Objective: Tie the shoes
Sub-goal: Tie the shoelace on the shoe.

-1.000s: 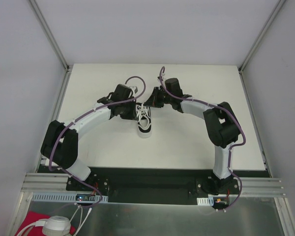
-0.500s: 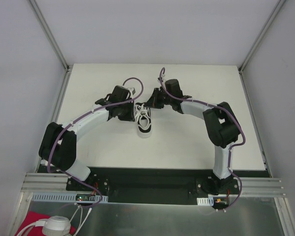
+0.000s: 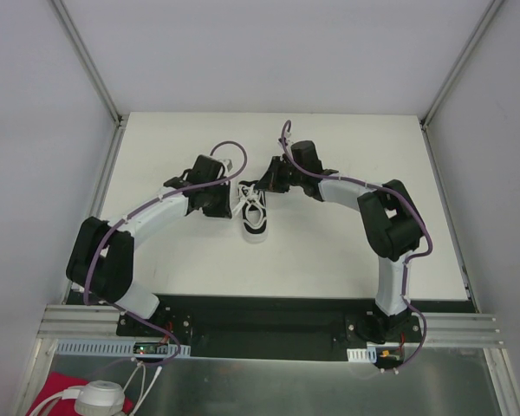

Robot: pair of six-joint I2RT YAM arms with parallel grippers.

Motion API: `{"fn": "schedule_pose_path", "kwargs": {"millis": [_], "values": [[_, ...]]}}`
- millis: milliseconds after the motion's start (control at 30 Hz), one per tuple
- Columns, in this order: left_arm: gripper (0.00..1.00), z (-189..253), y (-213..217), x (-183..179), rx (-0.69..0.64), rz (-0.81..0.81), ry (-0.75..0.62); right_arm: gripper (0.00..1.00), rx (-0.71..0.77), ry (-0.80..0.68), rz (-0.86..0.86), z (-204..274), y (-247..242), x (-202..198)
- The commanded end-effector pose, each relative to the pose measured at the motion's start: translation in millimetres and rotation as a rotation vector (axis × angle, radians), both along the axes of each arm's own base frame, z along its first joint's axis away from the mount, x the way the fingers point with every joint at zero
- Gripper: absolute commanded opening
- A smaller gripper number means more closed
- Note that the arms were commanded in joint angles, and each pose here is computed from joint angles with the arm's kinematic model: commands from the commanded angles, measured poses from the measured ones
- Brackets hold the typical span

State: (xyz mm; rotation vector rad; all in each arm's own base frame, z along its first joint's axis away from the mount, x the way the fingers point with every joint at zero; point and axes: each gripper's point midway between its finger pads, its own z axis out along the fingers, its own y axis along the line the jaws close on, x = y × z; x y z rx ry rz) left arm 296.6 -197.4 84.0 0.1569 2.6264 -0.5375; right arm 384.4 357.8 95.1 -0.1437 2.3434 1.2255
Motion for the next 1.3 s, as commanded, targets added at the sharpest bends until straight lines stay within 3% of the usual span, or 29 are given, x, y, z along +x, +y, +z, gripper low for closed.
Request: {"fn": "schedule_pose_path", "kwargs": {"millis": [0, 1267], "values": [[0.00, 9.4, 9.0, -3.9, 0.002, -0.005, -0.034, 0.01, 0.034, -0.021, 0.007, 8.6, 4.2, 2.7], [0.00, 4.1, 40.1, -11.0, 0.010, 0.068, -0.031, 0.01, 0.051, -0.030, -0.057, 10.1, -12.1, 10.8]]}}
